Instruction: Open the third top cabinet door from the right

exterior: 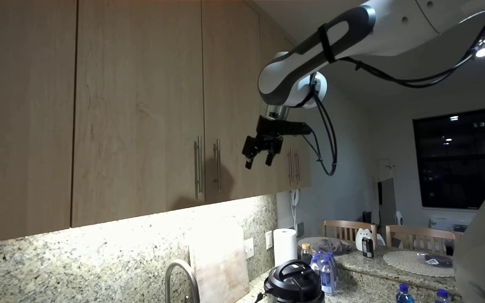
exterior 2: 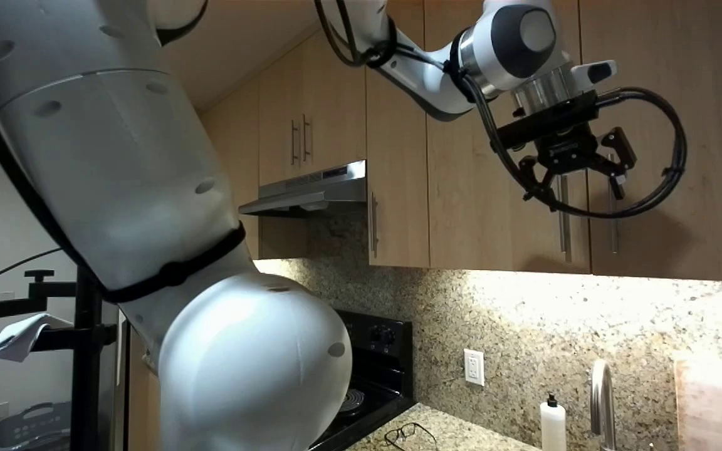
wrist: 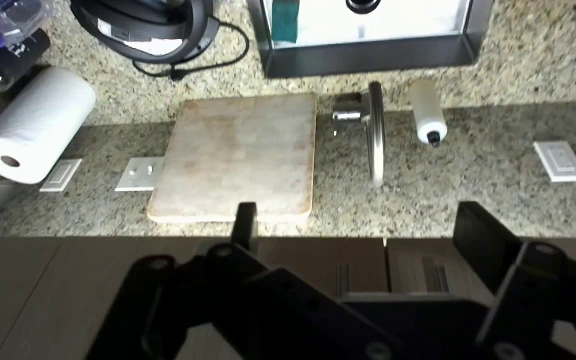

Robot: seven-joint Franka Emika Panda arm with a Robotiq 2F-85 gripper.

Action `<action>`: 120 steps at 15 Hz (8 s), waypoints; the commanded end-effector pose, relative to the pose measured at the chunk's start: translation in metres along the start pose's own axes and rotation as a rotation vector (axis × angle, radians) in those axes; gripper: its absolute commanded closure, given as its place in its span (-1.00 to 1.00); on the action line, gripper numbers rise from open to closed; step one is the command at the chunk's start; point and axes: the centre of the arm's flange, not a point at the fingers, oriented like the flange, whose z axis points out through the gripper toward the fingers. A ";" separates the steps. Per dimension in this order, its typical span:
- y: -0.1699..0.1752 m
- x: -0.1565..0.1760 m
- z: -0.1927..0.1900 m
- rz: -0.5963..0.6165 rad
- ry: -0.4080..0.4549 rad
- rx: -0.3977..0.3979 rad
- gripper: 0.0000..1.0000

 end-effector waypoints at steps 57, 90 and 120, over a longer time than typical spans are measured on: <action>-0.034 0.162 0.094 0.534 0.254 -0.411 -1.00; 0.017 0.082 0.054 0.676 0.211 -0.333 -1.00; 0.108 -0.008 0.010 0.577 0.147 -0.284 -1.00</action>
